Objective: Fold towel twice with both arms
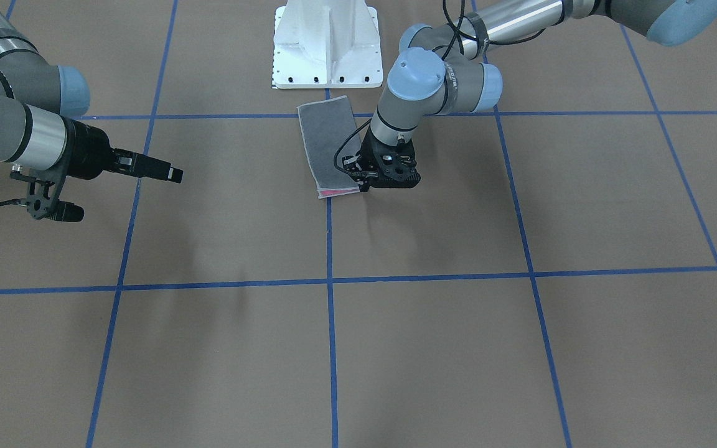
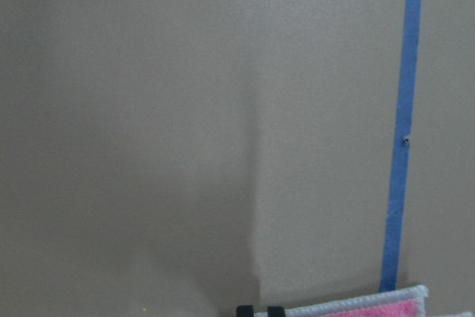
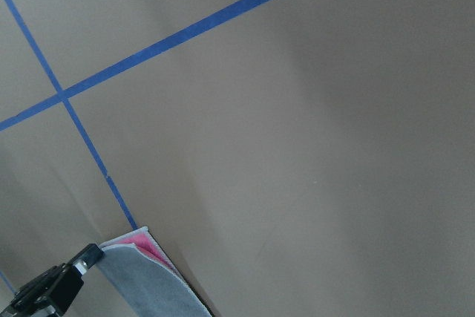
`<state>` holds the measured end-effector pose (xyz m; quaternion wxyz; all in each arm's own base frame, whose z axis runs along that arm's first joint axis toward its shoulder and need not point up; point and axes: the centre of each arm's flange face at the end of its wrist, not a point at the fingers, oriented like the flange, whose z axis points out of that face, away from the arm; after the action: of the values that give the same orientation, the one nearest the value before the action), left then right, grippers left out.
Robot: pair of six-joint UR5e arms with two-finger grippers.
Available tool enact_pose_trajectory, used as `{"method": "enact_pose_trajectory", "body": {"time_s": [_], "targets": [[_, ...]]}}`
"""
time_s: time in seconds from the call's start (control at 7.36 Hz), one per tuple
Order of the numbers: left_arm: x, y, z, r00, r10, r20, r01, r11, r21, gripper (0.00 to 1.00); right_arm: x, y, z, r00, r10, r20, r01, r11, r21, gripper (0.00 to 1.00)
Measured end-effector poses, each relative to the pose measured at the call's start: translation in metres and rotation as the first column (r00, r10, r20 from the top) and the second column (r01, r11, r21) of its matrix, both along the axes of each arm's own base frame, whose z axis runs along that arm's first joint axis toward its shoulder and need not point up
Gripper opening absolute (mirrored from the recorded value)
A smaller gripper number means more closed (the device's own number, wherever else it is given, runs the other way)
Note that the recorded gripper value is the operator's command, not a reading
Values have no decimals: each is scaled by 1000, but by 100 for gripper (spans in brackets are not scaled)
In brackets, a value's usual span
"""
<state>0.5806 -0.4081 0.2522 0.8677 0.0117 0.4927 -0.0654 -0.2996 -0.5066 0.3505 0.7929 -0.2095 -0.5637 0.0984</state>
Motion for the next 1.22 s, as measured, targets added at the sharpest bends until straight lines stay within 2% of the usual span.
{"method": "enact_pose_trajectory", "body": {"time_s": [0.68, 1.22], "targets": [[-10, -23, -27, 999, -37, -29, 37, 999, 15, 0, 1, 1, 5, 1000, 3, -5, -3, 1000, -4, 100], [4, -77, -47, 996, -92, -13, 92, 996, 3, 0, 11, 13, 22, 1000, 6, 20, -6, 999, 33, 100]]}}
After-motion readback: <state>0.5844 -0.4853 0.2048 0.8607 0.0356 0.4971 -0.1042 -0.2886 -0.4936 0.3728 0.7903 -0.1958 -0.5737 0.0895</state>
